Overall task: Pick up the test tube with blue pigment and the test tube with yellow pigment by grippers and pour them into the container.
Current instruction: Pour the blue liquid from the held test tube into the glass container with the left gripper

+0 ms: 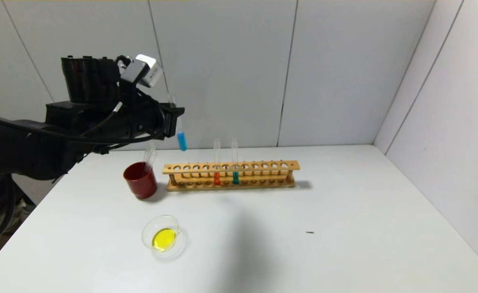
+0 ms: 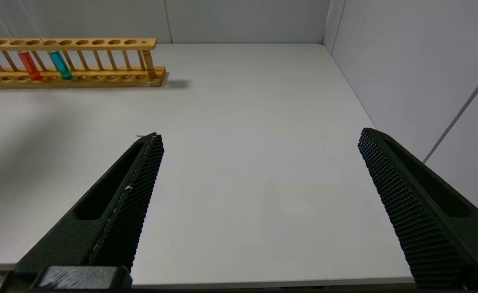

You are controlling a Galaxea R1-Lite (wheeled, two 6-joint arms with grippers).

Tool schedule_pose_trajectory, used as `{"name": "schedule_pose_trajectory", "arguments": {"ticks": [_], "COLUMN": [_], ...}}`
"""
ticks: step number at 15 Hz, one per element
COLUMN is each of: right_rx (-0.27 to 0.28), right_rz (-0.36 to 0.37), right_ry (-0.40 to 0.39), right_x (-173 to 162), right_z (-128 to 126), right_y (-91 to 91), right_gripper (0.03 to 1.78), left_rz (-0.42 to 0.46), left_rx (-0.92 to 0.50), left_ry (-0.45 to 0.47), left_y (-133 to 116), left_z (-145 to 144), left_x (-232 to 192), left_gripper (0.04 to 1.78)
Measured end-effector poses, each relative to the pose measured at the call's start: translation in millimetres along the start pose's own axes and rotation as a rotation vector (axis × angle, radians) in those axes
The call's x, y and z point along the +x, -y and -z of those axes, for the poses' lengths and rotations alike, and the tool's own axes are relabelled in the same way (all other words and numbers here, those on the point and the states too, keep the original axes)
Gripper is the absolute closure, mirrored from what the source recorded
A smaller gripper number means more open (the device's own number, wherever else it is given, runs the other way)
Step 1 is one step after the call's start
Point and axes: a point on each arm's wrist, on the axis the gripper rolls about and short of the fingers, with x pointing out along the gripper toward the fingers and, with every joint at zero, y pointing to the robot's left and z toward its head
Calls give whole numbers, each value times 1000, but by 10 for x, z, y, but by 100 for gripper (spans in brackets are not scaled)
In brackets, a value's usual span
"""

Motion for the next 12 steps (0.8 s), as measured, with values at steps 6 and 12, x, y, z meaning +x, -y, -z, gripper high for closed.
{"name": "schedule_pose_trajectory", "arguments": {"ticks": [6,12], "right_rx": [0,0], "right_rz": [0,0], "right_ry": [0,0], "right_x": [0,0], "right_z": [0,0], "right_y": [0,0], "right_gripper": [6,6], "left_rz": [97,99], "left_rx": [458,792], "left_ry": [-187,-252], "left_y": [196,38], "left_z": [468,668], "left_x": [-527,-765], "left_gripper": [151,151]}}
